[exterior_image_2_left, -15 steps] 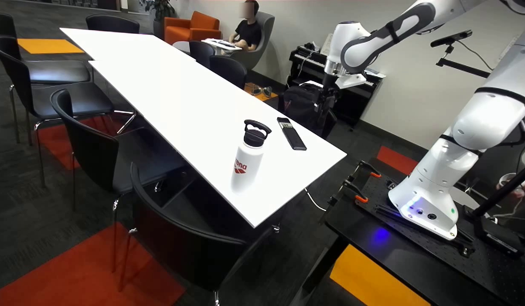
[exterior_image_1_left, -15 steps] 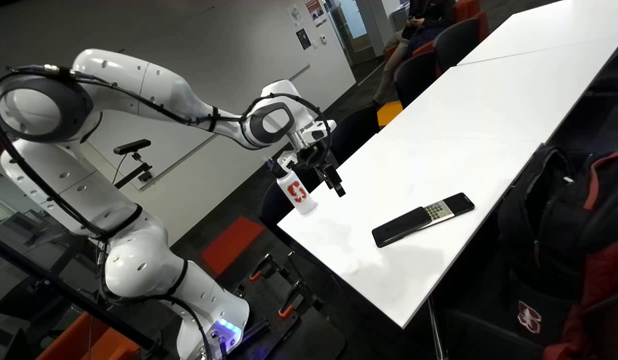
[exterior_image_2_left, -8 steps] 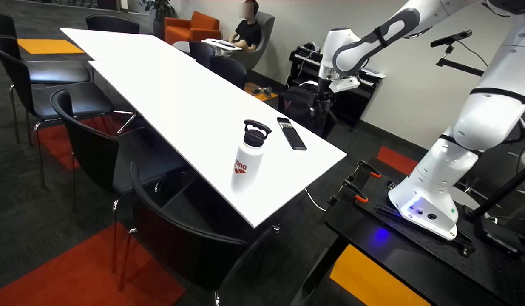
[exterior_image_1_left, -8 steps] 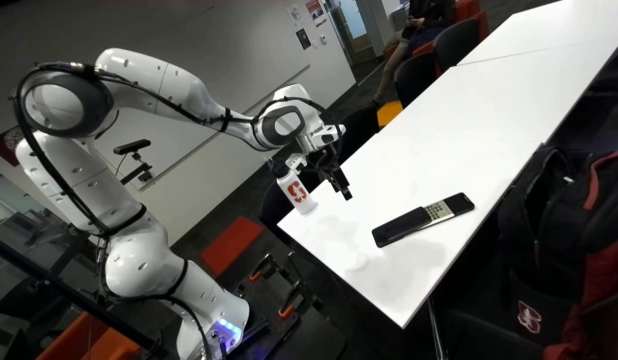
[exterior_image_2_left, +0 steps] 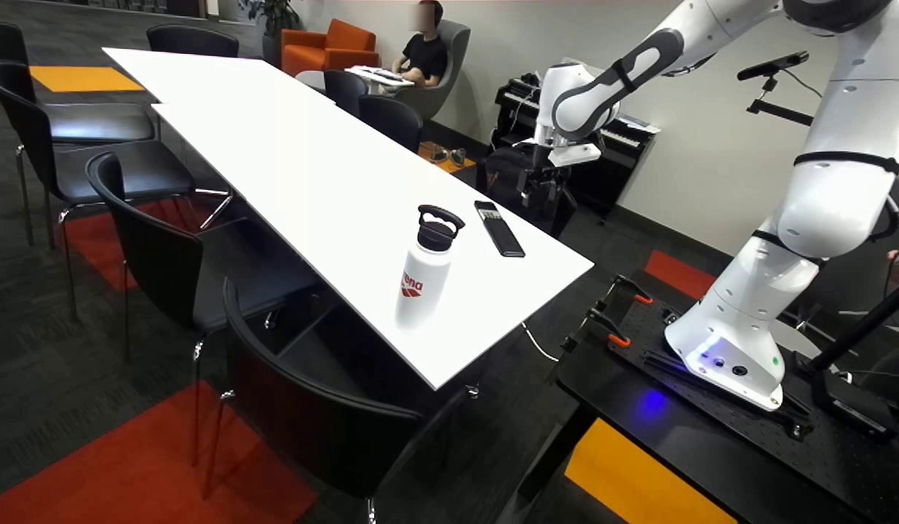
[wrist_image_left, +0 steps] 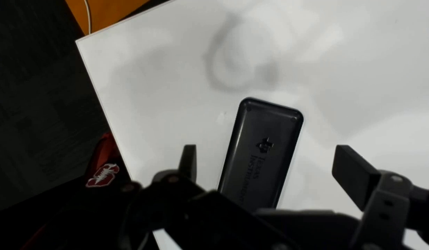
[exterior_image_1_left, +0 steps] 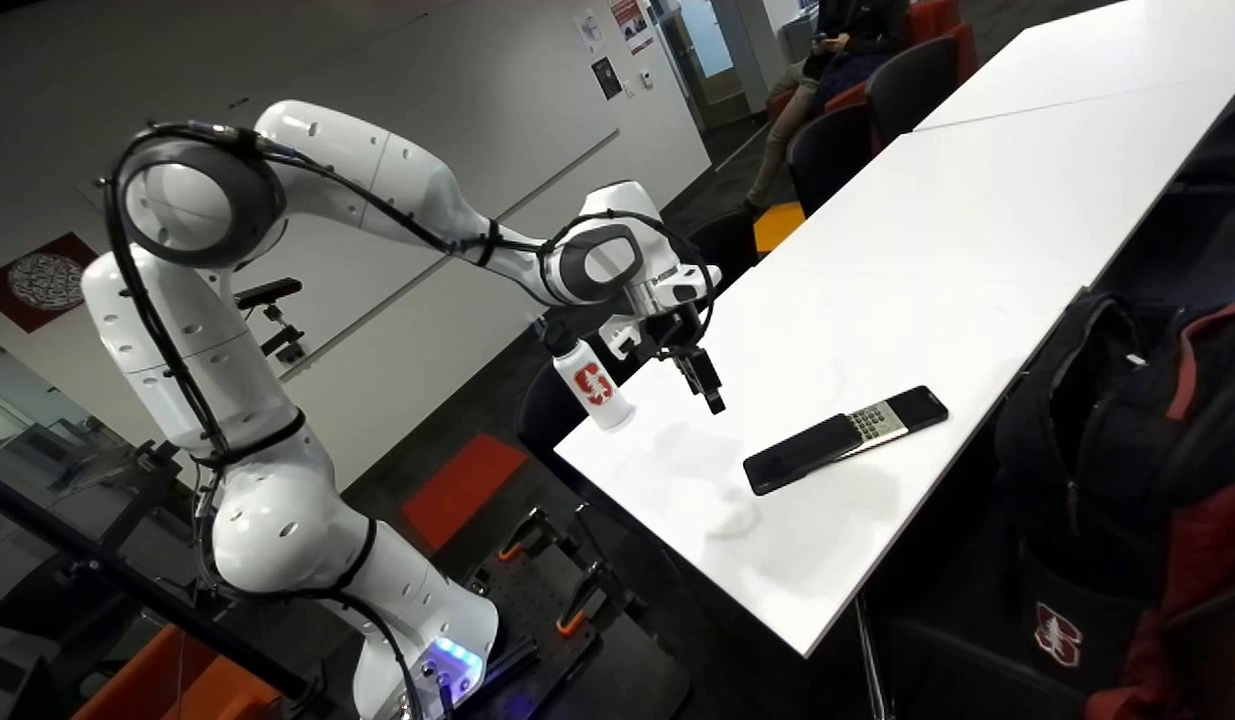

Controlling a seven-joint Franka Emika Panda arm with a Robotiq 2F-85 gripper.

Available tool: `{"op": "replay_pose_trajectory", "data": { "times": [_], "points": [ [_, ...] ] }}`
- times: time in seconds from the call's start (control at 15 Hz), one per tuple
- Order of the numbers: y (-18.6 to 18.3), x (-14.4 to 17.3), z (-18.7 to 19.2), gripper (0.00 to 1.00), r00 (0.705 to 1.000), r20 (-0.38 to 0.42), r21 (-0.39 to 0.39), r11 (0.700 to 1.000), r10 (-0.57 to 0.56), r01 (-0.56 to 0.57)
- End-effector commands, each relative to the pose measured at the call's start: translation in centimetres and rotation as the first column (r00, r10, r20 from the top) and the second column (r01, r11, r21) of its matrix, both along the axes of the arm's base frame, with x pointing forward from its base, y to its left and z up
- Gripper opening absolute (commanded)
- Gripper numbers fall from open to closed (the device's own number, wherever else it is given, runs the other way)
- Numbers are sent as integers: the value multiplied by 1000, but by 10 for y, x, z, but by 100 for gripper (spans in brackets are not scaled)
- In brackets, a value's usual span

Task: Slide the cover over the calculator.

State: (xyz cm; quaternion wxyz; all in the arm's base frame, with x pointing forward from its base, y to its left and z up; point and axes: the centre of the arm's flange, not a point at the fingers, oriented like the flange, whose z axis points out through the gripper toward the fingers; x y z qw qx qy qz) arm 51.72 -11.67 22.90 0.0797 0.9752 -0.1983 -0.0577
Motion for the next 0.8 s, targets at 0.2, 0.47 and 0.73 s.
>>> {"op": "replay_pose_trajectory", "data": {
  "times": [0.2, 0.47, 0.73],
  "points": [
    [-22, 52, -69, 74, 995, -37, -6, 996, -89, 89],
    [-24, 70, -102, 42, 993, -42, 2, 993, -114, 114],
    [-28, 84, -126, 12, 983, -39, 30, 983, -177, 178]
  ]
}}
